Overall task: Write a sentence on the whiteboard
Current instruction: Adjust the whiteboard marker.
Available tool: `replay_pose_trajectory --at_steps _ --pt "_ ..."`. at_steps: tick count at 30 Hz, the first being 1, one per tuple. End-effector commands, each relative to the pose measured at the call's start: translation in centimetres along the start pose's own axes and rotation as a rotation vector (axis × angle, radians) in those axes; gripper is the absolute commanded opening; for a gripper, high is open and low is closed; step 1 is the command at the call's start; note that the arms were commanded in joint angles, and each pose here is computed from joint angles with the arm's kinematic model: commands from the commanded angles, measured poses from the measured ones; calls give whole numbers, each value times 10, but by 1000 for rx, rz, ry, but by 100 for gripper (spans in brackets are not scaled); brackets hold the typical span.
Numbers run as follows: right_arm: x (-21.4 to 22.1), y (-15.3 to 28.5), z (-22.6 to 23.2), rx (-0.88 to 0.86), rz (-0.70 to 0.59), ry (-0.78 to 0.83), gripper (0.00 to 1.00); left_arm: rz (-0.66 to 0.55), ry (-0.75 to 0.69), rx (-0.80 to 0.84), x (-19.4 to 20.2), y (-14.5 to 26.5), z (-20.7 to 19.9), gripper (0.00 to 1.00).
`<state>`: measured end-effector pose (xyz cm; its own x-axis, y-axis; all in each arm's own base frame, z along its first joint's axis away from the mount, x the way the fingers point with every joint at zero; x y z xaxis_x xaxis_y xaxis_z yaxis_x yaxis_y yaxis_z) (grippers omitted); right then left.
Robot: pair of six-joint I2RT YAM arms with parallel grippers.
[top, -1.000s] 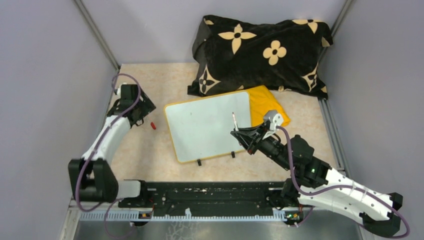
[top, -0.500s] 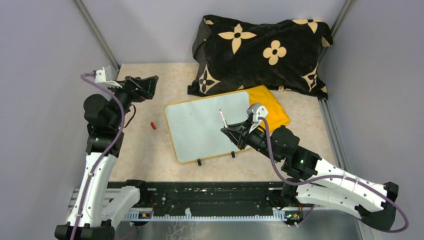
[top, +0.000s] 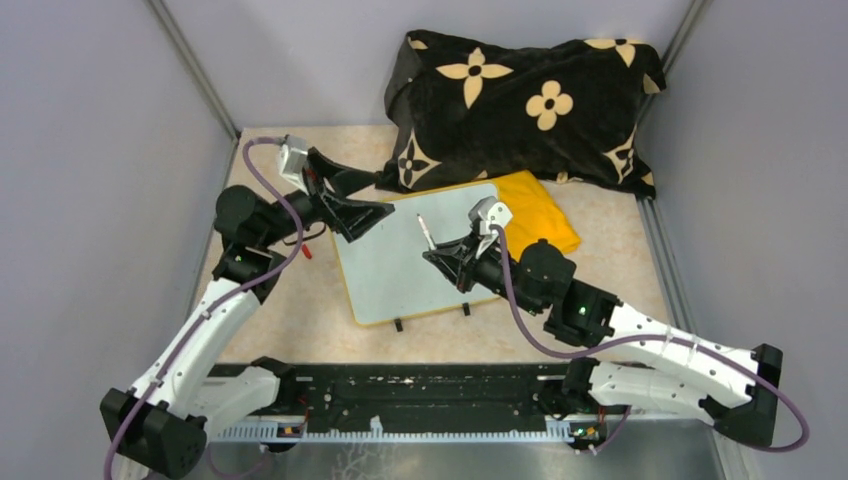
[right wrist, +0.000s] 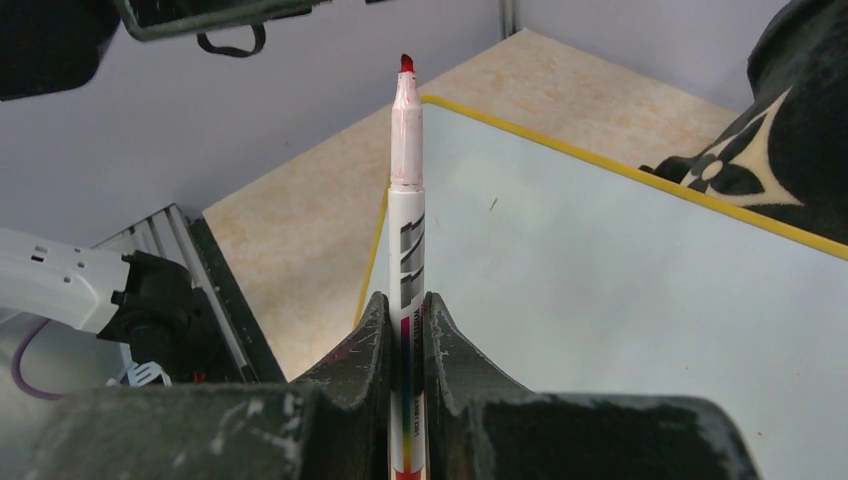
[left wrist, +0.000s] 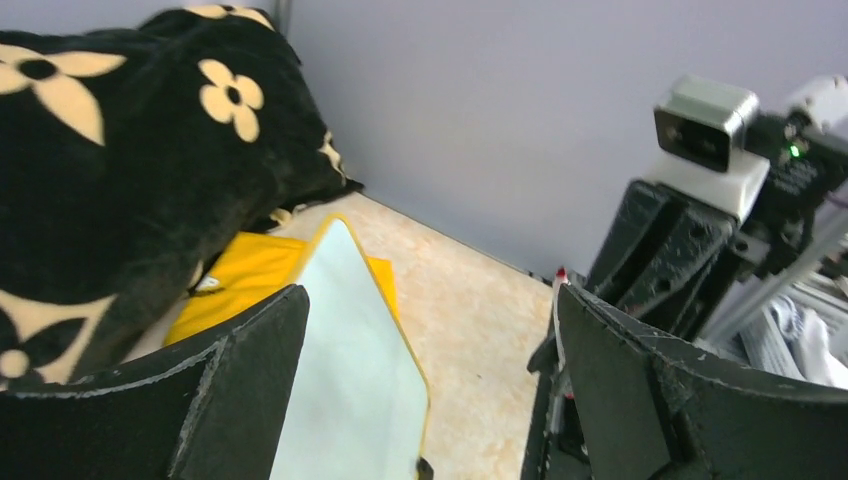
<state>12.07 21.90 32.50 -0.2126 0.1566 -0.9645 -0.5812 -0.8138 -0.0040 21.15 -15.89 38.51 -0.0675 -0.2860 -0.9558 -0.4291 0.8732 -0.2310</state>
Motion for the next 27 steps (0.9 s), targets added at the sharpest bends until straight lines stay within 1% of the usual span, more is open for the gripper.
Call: replay_pose_trajectory --at_steps 1,6,10,17,18,22,27 --pt "-29 -4 15 -40 -119 17 0 -93 -68 203 0 11 -25 99" --pt "-22 -7 21 -58 -141 26 0 -119 -68 257 8 18 -36 99" --pt "-22 -11 23 -78 -163 16 0 -115 -60 274 11 19 -41 97" --pt "-22 -20 29 -124 -150 22 0 -89 -48 389 14 19 -52 95" --pt "-23 -20 31 -134 -148 27 0 -85 -46 402 14 19 -53 93" --pt "-25 -23 35 -166 -135 43 0 -71 -34 457 14 19 -57 82" --pt "-24 -26 39 -208 -122 54 0 -44 -7 478 18 15 -55 73"
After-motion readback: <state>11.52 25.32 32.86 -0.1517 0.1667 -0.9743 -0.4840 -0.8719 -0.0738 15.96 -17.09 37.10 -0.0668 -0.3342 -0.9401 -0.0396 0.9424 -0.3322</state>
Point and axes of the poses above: each gripper's point midway between its finger pads, its own y axis back along the fingers, its own z axis along the line the jaws close on, x = y × z, the point moved 9 cm from there along y, back along the fingers, and after that the axes turned 6 degrees about -y, right-handed, at the moved point
